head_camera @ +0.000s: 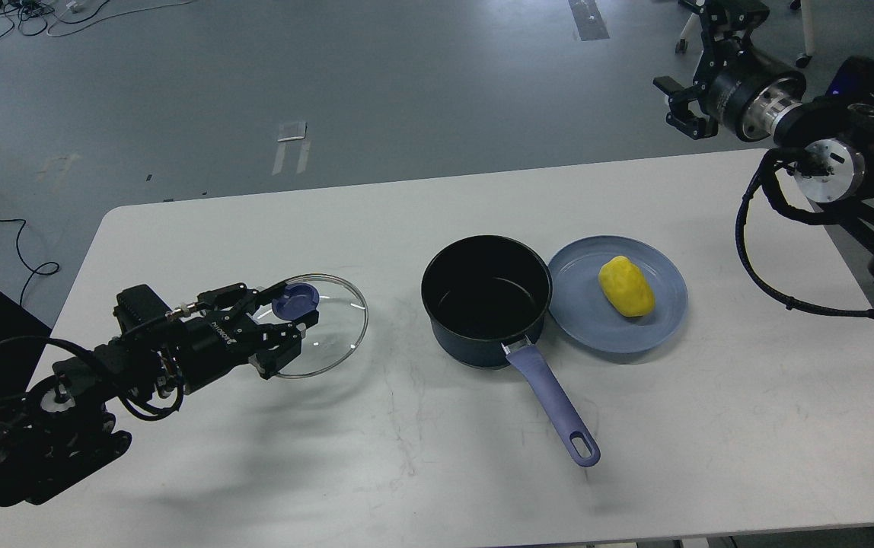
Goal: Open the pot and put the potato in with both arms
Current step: 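Lower the glass lid onto the table beside the saucepan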
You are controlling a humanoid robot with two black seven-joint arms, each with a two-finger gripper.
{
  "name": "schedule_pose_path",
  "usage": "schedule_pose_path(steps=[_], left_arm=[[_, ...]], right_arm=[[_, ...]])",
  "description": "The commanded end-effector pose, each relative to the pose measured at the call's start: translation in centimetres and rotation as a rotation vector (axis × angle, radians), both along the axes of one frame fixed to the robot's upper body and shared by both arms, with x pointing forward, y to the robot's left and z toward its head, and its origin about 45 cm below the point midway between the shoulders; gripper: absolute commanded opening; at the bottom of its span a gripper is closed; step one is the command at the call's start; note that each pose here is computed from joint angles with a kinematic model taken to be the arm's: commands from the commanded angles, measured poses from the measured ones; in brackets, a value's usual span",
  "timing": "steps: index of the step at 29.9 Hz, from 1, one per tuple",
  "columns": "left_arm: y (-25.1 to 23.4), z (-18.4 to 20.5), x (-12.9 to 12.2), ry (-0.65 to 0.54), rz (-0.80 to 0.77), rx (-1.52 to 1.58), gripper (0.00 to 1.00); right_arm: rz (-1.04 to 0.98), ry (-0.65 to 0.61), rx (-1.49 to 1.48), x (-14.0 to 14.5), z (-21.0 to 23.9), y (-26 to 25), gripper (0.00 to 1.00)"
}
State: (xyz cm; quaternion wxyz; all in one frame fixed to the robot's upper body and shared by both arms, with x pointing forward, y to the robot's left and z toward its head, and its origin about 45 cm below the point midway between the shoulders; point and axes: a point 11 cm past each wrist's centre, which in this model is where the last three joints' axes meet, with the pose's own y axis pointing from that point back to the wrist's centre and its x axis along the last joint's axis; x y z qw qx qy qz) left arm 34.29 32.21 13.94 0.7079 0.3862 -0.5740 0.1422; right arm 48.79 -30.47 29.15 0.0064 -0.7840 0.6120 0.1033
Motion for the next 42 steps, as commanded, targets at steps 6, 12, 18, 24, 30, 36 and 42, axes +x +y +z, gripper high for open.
schedule_pose_path(steps=[6, 12, 18, 24, 30, 36, 42], left_arm=[[-1.2, -1.1, -0.6, 0.026, -0.008, -0.024, 0.10], [-2.2, -1.7, -0.1, 0.023, -0.013, -0.029, 0.11], [-2.7, -3.4, -0.2, 0.041, 0.000, -0.022, 0.12], [-2.6, -3.9, -0.2, 0.050, 0.023, -0.029, 0.47], [-2.3, -4.2, 0.2, 0.075, 0.124, -0.101, 0.62], [-2.4, -4.4, 0.8, 0.065, 0.137, -0.099, 0.90], [-2.4, -4.6, 0.6, 0.073, 0.139, -0.098, 0.98]], right_arm=[[-0.004, -0.003, -0.002, 0.1, 0.2, -0.1, 1.00], [-0.014, -0.004, -0.009, 0.0, 0.2, -0.8, 1.00], [-0.023, -0.006, -0.016, -0.1, 0.4, -1.3, 1.00], [-0.025, -0.007, -0.017, -0.1, 0.4, -1.5, 1.00], [-0.023, -0.005, -0.018, -0.1, 0.4, -1.4, 1.00], [-0.024, -0.006, -0.018, -0.1, 0.5, -1.4, 1.00], [-0.030, -0.001, -0.020, -0.2, 0.2, -1.8, 1.00]])
